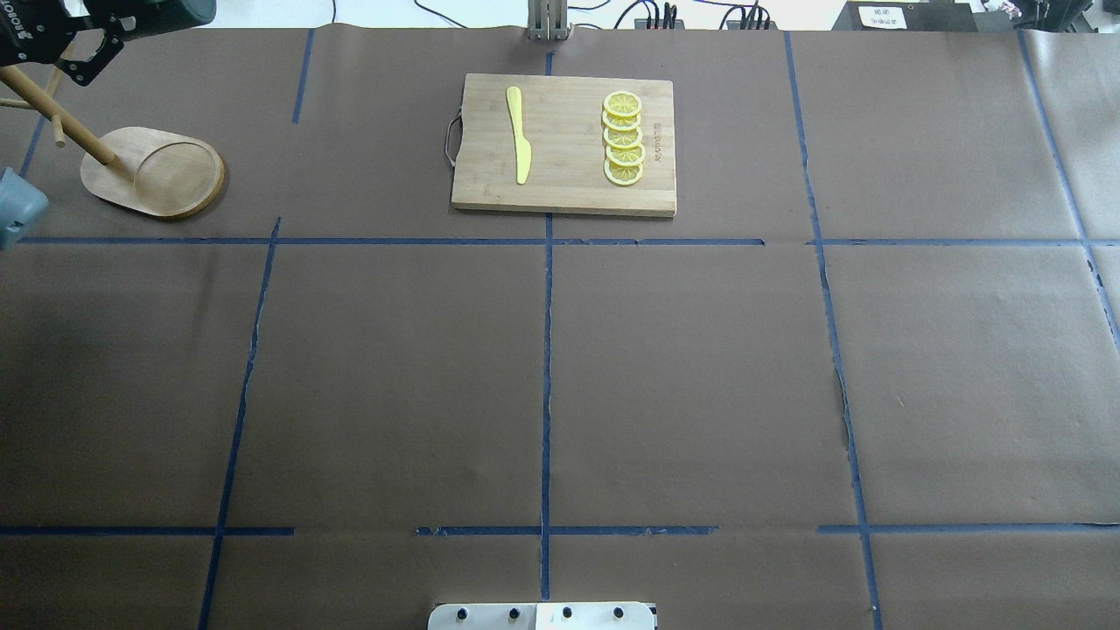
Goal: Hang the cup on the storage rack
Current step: 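Lift the teal mug and carry it toward the wooden rack, then hook the mug handle onto the rack's wooden peg with the left gripper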
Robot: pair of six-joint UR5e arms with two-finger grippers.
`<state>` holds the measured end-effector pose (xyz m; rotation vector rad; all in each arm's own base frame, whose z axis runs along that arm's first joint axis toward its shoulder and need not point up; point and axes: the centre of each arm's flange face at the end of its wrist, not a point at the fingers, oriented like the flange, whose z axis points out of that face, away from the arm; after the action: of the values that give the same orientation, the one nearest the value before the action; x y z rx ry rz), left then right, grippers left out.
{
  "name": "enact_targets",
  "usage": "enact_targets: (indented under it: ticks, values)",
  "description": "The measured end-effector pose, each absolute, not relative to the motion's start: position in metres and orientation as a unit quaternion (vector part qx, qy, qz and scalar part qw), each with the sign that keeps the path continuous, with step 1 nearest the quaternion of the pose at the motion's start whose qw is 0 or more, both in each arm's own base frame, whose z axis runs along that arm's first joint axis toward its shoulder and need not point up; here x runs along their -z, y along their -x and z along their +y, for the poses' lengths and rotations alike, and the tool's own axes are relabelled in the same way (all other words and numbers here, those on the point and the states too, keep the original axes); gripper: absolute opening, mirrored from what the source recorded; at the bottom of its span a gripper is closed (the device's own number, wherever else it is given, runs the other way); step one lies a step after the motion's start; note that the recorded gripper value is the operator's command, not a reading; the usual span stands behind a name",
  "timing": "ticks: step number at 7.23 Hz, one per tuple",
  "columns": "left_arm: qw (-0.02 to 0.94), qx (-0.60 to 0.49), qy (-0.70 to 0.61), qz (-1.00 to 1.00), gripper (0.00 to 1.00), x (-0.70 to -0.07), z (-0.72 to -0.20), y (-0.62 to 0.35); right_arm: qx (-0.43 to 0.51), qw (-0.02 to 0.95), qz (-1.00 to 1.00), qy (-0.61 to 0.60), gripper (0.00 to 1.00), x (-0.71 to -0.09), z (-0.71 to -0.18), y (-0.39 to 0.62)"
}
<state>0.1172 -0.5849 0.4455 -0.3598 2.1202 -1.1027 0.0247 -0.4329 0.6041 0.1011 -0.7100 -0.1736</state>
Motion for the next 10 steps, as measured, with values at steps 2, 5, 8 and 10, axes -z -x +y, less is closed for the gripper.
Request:
enact_targets:
  ticks: [2,5,8,10]
  values:
    - [0.341,0.443,0.131,0.819,0.0,-0.48,-0.571,-0.104,0.083,0.933,-0.347,-0.054,1.0,-0.598,-0.433,-0.025]
    - [0.333,0.473,0.128,0.806,0.0,-0.517,-0.571,-0.091,0.082,0.933,-0.346,-0.064,1.0,-0.586,-0.434,-0.025]
    - [0.321,0.481,0.119,0.807,0.0,-0.516,-0.59,-0.093,0.084,0.933,-0.343,-0.071,1.0,-0.578,-0.435,-0.026]
    - [0.32,0.479,0.115,0.809,0.0,-0.51,-0.603,-0.097,0.085,0.932,-0.343,-0.074,1.0,-0.576,-0.435,-0.026]
